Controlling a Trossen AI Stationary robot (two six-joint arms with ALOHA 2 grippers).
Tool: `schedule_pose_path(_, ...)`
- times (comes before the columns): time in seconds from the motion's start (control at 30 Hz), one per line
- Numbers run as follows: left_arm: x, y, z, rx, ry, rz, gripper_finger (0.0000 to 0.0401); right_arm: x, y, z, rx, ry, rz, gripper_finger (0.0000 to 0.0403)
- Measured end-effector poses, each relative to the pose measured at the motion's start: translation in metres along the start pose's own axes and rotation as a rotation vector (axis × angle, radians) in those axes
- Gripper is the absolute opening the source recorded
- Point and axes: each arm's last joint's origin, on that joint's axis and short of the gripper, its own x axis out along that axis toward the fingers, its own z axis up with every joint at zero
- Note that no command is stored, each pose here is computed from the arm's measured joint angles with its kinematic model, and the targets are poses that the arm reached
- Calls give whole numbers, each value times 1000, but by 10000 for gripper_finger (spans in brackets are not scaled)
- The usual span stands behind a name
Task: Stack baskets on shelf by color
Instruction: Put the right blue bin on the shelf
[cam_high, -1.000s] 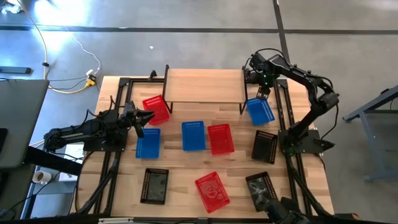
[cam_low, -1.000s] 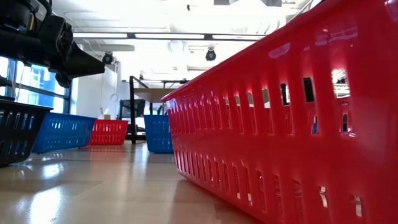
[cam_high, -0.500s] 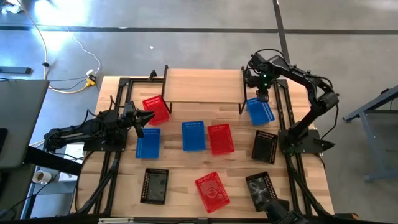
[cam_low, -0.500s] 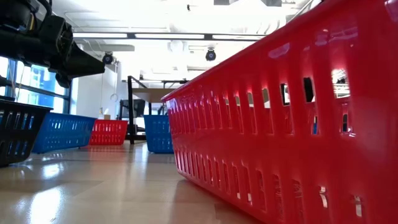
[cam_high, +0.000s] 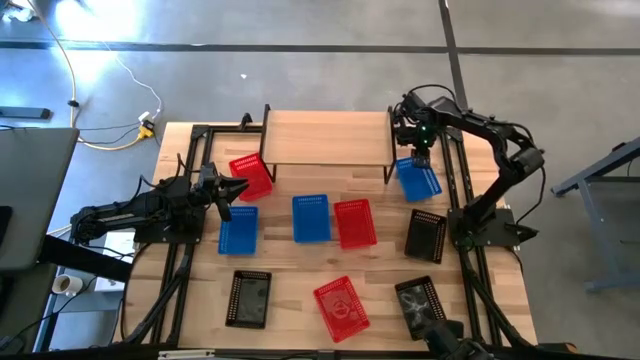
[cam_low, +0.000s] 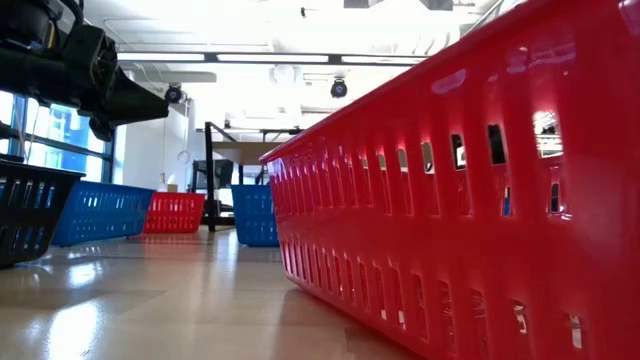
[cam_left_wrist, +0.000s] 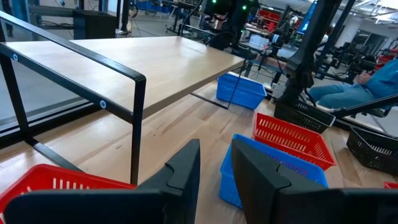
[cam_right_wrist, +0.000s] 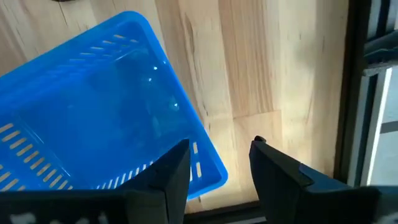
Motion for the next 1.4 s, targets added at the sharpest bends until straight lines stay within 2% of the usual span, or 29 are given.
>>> schedule_pose_path(0.43, 0, 0, 0, 0, 0, 0, 82, 28, -5, 4, 29, 83, 64, 144)
schedule_pose_path(0.53, 0, 0, 0, 0, 0, 0, 82, 28, -6, 4, 26, 103, 47, 115)
schedule_pose_path(0.7, 0, 0, 0, 0, 0, 0, 82, 28, -4, 2, 22, 128, 61, 28)
schedule_pose_path(0.77, 0, 0, 0, 0, 0, 0, 82, 28, -3, 1, 21, 143, 76, 8)
schedule_pose_path(1.0, 0, 0, 0, 0, 0, 0, 82, 20, 2, -6, 21, 208, 76, 4)
schedule_pose_path(1.4, 0, 0, 0, 1, 0, 0, 82, -23, 18, -28, 166, 240, -3, 1)
